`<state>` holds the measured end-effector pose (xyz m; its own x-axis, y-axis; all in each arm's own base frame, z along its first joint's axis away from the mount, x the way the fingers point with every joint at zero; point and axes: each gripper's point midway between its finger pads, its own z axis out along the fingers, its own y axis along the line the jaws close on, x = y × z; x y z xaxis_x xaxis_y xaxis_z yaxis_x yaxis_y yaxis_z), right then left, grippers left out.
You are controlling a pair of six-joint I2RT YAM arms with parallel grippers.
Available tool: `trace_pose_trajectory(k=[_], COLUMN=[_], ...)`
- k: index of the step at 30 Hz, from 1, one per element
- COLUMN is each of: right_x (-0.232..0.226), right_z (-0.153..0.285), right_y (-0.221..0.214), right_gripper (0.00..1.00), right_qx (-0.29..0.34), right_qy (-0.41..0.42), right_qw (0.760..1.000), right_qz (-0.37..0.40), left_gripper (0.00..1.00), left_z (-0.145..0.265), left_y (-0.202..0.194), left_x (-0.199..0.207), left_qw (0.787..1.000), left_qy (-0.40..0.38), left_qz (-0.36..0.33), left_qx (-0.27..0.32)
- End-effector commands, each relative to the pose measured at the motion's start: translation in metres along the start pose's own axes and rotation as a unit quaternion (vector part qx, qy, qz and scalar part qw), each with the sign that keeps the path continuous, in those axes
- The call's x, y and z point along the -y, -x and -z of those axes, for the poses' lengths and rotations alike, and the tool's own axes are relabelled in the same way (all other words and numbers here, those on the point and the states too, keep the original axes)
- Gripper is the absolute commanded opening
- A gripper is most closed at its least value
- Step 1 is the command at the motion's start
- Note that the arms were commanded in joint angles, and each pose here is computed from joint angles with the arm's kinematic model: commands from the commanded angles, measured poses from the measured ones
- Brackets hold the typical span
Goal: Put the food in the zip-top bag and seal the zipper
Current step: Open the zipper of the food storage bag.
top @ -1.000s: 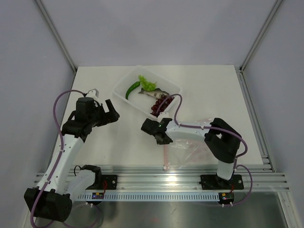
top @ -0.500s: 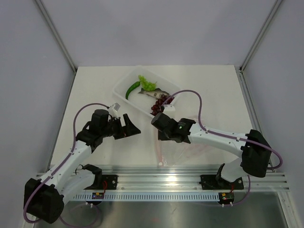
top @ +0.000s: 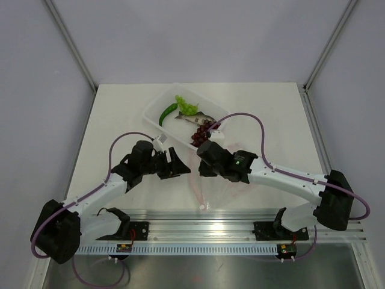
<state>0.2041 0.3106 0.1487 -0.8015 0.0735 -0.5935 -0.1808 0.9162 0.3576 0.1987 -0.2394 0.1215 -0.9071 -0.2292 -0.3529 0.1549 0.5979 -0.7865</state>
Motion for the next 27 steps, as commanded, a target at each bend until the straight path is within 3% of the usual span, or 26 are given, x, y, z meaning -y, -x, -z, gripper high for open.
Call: trace_pose_trajectory(k=[1,5,12,17,18,20,27], right_x=[-0.012,-0.009,0.017,0.04,0.047,0.059,0.12], right_z=[0.019,0.025,0.034,0.046,0.047,0.053,0.091], right_y=[0.017,0.021,0.038,0.041,0.042,0.046,0.091], right_gripper=[0.0,0.0,0.0,0.0,0.0,0.0,0.0], right_qx=[0.032,0.04,0.064,0.064,0.065,0.07,0.116], right_qy=[0.022,0.023,-0.028,-0.056,-0.067,-0.08,-0.178], right_qw=[0.999,0.998,0.996,0.995,0.994,0.993,0.977], right_qz=[-0.022,-0.038,-0.054,-0.051,-0.051,-0.045,-0.028], left_gripper=[0.74,0.72,0.56,0.26,0.12,0.0,0.0], left_z=[-0.008,-0.021,-0.062,-0.074,-0.075,-0.079,-0.082], left_y=[0.01,0.005,-0.004,0.008,0.009,0.016,0.038], left_x=[0.017,0.019,0.042,0.059,0.057,0.064,0.08], left_qw=[0.999,1.0,0.999,0.999,0.999,0.998,0.994], left_qy=[-0.024,-0.019,-0.036,-0.042,-0.033,-0.032,-0.001], left_qz=[-0.017,-0.014,-0.01,-0.027,-0.027,-0.039,-0.098], left_qx=[0.021,0.009,-0.028,-0.021,-0.022,-0.023,-0.04])
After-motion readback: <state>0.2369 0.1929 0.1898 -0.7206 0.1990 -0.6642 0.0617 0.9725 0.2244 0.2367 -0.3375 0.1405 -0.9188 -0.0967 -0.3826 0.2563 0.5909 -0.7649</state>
